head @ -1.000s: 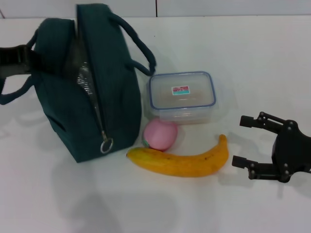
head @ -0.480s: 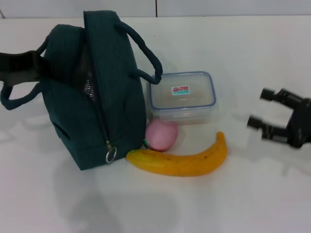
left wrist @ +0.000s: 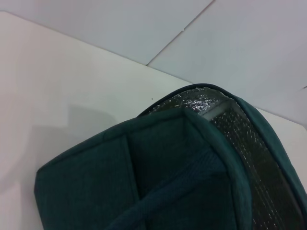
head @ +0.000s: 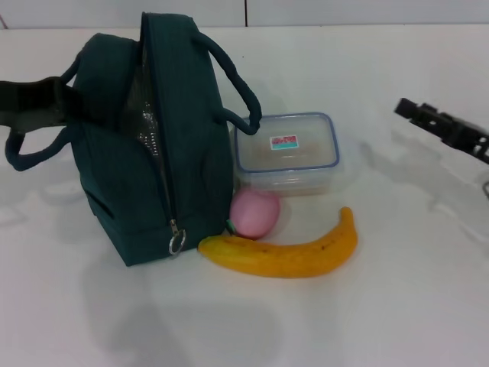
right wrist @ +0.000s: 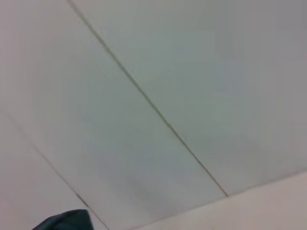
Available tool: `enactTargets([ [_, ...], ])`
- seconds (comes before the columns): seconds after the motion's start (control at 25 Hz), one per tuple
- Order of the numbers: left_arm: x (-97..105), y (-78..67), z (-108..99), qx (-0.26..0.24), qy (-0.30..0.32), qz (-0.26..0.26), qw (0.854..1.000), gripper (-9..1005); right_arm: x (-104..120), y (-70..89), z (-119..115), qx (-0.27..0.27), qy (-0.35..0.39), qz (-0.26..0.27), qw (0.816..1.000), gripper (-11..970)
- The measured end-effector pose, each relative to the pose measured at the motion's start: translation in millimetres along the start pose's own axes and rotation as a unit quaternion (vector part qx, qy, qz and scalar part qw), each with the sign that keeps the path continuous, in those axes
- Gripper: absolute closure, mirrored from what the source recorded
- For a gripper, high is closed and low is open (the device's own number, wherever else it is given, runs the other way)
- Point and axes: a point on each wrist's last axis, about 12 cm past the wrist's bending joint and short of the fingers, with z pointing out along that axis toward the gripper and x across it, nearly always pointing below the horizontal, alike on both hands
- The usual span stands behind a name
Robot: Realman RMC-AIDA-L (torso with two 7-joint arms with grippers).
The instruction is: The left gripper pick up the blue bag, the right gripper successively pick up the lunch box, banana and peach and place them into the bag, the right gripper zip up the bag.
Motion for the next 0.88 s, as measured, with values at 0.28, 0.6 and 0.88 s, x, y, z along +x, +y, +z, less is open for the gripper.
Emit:
enactTargets([
  [0.28,-3,-2.8,3,0.004,0.002,0.006,1.0,960,7,2.1,34,0.024,0.049,0.071,0.996,87],
  [0.6,-5,-4.9,3,0.007,0.002,0.012,1.0,959,18,10.5,56,0.028,0.091,0.102,0.99,89],
  [0.88,-4,-3.4,8,0.013,0.008,0.011,1.0,959,21,20.1,68,0.011,0.111,0.119,0.987,100],
])
